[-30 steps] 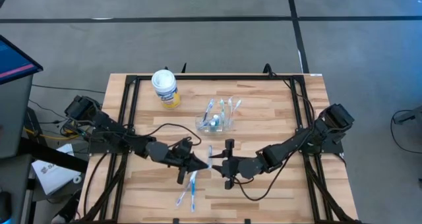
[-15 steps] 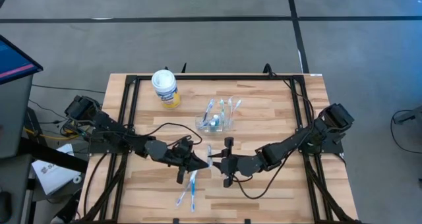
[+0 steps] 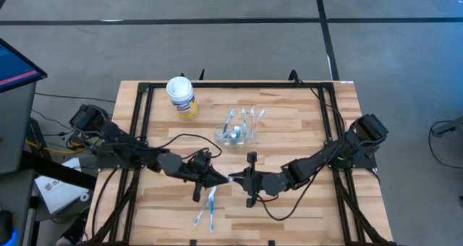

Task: Pick & Place toothbrushing station
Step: Put the left blue toothbrush into the transparent organizer

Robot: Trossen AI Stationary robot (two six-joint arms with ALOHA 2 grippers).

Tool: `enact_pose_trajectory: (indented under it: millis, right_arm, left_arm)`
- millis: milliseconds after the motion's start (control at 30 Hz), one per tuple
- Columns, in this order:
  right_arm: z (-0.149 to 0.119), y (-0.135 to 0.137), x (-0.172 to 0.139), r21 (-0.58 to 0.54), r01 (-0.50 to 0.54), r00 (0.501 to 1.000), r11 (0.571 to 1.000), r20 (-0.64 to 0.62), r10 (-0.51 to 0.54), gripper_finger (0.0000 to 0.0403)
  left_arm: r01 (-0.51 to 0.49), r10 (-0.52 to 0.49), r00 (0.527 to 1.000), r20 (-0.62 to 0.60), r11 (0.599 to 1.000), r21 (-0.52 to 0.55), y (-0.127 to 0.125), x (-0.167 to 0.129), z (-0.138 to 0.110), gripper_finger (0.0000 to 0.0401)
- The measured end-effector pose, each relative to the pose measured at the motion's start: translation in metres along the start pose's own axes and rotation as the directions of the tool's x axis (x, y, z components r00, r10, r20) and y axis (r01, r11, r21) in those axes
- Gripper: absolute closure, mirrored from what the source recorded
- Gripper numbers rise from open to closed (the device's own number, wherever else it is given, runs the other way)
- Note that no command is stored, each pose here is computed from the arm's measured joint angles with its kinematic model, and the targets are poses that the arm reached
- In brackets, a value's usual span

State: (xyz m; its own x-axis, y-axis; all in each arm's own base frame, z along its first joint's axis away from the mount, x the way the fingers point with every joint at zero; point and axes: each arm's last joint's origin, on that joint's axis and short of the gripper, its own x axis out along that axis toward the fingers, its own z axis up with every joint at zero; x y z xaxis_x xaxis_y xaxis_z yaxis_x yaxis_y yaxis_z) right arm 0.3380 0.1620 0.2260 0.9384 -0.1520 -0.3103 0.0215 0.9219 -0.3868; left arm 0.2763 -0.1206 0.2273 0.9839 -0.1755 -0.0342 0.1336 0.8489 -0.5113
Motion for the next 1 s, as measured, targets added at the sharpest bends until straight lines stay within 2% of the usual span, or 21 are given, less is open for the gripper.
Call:
enact_pose_trajectory:
  millis: [167, 300, 400, 767, 1000]
  right_arm:
    - [0.002, -0.003, -0.005, 0.001, 0.082, 0.996, 0.997, -0.021, -0.082, 0.0397]
    - [0.006, -0.007, -0.016, 0.015, 0.078, 0.996, 0.997, -0.037, -0.078, 0.0398]
    - [0.011, -0.01, -0.027, 0.029, 0.122, 0.991, 0.992, -0.05, -0.12, 0.0398]
    - [0.012, -0.033, -0.047, 0.099, 0.27, 0.957, 0.958, -0.134, -0.256, 0.0398]
    - [0.01, -0.05, -0.05, 0.098, 0.339, 0.931, 0.936, -0.176, -0.319, 0.0398]
  left_arm:
    - [0.008, -0.01, 1.0, 0.028, 0.997, 0.074, -0.004, -0.007, 0.01, 0.037]
    - [0.01, -0.016, 0.999, 0.043, 0.993, 0.115, -0.008, -0.013, 0.019, 0.0362]
    - [-0.001, -0.006, 0.998, 0.057, 0.991, 0.132, -0.008, -0.015, 0.022, 0.0359]
    - [-0.006, -0.001, 0.999, 0.054, 0.991, 0.136, -0.008, -0.015, 0.021, 0.0359]
    - [-0.005, -0.003, 0.999, 0.053, 0.991, 0.136, -0.008, -0.015, 0.021, 0.0358]
